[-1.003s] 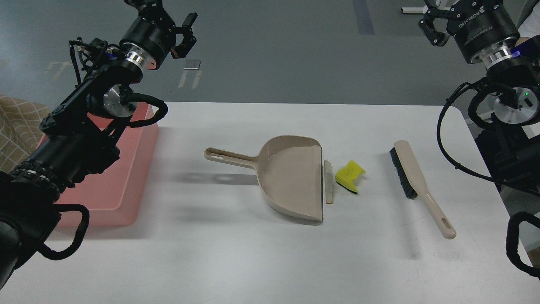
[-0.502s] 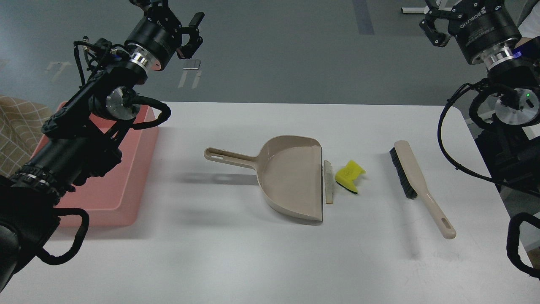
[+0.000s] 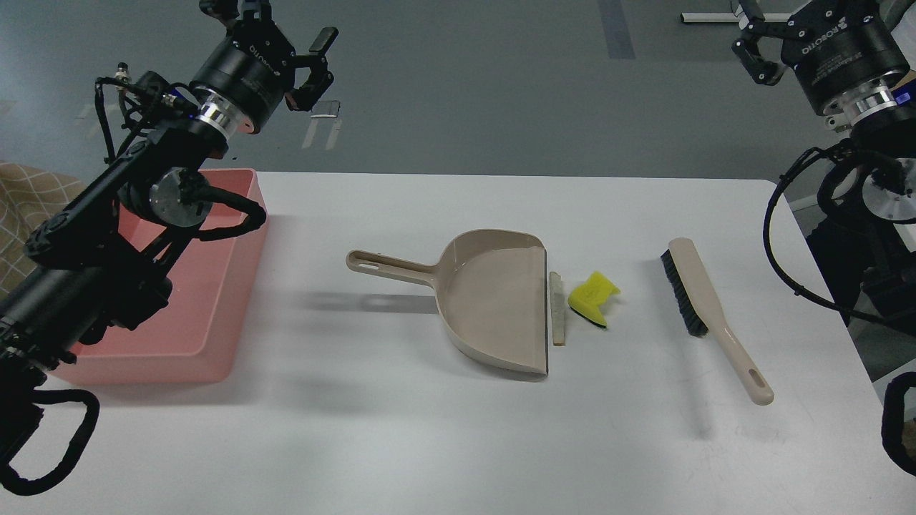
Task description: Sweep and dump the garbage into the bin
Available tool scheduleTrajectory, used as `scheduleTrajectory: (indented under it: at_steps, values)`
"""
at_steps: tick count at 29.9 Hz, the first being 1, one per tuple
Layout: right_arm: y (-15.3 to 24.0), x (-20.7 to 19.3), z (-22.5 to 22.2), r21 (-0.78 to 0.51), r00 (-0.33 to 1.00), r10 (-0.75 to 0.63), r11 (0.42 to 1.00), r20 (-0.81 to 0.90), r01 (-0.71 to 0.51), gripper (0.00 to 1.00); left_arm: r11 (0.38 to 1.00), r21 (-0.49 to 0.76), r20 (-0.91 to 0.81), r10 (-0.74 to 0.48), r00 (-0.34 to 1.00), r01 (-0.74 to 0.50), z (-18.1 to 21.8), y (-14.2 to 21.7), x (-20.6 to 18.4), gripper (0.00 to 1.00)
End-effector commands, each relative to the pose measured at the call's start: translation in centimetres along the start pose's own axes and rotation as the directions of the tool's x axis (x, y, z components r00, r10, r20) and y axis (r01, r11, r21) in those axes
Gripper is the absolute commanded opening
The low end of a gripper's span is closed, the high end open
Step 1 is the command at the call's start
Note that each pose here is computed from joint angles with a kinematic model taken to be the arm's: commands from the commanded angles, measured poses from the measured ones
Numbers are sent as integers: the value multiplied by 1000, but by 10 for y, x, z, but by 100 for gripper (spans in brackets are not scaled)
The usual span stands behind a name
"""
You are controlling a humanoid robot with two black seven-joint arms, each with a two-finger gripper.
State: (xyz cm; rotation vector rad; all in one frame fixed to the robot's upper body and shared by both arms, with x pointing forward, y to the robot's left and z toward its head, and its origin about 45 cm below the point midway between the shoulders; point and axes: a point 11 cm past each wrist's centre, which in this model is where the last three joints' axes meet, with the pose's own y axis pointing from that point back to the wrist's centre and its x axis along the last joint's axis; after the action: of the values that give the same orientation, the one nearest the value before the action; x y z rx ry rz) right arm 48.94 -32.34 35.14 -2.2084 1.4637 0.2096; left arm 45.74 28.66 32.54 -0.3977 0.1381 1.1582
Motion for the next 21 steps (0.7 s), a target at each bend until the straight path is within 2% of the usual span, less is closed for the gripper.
scheduleTrajectory:
  at_steps: [1, 5, 11, 16, 21]
  values:
    - [7, 8, -6, 15, 1000, 12, 1000, -18, -12, 100, 999, 31, 19, -9, 1000, 8, -3, 26, 3, 98]
    - [14, 15, -22, 56, 999, 14, 998, -50, -11, 100, 996, 82, 35, -45, 998, 42, -6, 71, -3, 98]
    - [21, 17, -14, 35, 999, -1, 999, -46, 3, 100, 990, 130, 66, -59, 996, 50, 1, 118, -7, 98]
    - [30, 23, -3, 19, 999, 18, 1000, -33, -17, 100, 968, 251, 52, 12, 999, -24, -37, 177, 4, 98]
    - [31, 24, -2, 17, 999, 20, 1000, -33, -19, 100, 961, 277, 123, -34, 992, -1, -61, 203, -12, 98]
